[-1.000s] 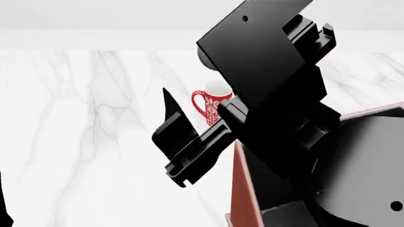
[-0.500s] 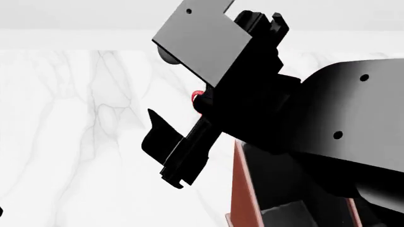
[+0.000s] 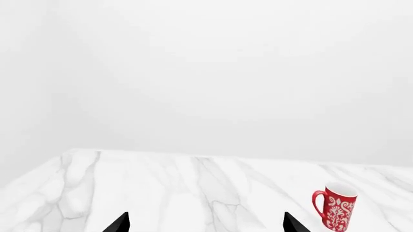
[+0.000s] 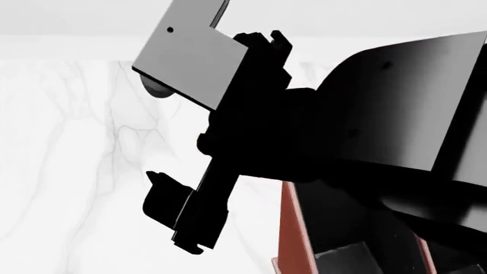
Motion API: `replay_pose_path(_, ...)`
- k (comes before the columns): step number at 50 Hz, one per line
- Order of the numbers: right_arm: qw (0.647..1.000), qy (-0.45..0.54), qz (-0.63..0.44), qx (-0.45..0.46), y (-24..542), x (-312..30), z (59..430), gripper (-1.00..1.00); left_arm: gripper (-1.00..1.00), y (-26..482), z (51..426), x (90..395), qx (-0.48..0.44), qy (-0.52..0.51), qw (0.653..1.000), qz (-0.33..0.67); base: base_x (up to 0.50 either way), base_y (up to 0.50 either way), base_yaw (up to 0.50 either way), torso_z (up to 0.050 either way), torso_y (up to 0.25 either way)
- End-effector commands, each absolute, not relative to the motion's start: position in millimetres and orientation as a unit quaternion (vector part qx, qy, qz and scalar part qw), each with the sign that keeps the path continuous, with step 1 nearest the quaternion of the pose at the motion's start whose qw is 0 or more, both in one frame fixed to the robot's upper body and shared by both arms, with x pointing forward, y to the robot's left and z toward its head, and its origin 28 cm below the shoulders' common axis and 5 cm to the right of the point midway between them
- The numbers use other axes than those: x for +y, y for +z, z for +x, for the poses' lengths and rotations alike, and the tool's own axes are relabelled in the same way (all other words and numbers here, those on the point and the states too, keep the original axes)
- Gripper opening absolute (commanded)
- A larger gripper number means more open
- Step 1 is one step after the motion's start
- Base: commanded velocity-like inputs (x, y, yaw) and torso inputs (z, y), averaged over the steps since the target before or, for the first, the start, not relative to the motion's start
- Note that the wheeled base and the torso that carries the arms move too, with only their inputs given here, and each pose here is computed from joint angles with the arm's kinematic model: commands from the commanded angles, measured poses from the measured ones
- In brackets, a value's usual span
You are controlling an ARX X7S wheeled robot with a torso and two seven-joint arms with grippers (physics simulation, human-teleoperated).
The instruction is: Pick up the book and place it in the left compartment of the caddy.
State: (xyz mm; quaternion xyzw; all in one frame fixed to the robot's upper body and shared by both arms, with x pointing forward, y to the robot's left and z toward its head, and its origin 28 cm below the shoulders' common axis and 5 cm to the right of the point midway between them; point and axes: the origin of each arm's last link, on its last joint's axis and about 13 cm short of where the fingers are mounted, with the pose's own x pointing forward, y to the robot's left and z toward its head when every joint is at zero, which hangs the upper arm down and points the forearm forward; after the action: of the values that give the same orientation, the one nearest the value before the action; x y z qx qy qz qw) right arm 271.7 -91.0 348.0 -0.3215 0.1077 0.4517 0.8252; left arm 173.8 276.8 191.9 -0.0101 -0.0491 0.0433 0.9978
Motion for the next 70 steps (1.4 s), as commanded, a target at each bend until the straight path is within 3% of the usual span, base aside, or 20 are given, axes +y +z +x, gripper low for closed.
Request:
replay_pose_path(1,0.804,0.485,-0.318,0.132,343.7,-83.7,276.2,1.0,1.0,192.7,174.2,278.3,-0.05,0.045,0.998,-0.012,0.0,0.0,0.0,0.0,0.0)
replay_pose_path(30,0.751,0.55,-0.324,0.169,308.6,-58.6,281.9,1.0,1.0,193.6,174.1,280.0,-0.052,0.046,0.997,-0.012,0.0,0.0,0.0,0.0,0.0)
replay_pose_path(70,0.735,0.568,-0.309,0.206,267.4,-54.4,291.8,1.0,1.0,193.7,173.2,279.3,-0.055,0.046,0.997,-0.01,0.0,0.0,0.0,0.0,0.0)
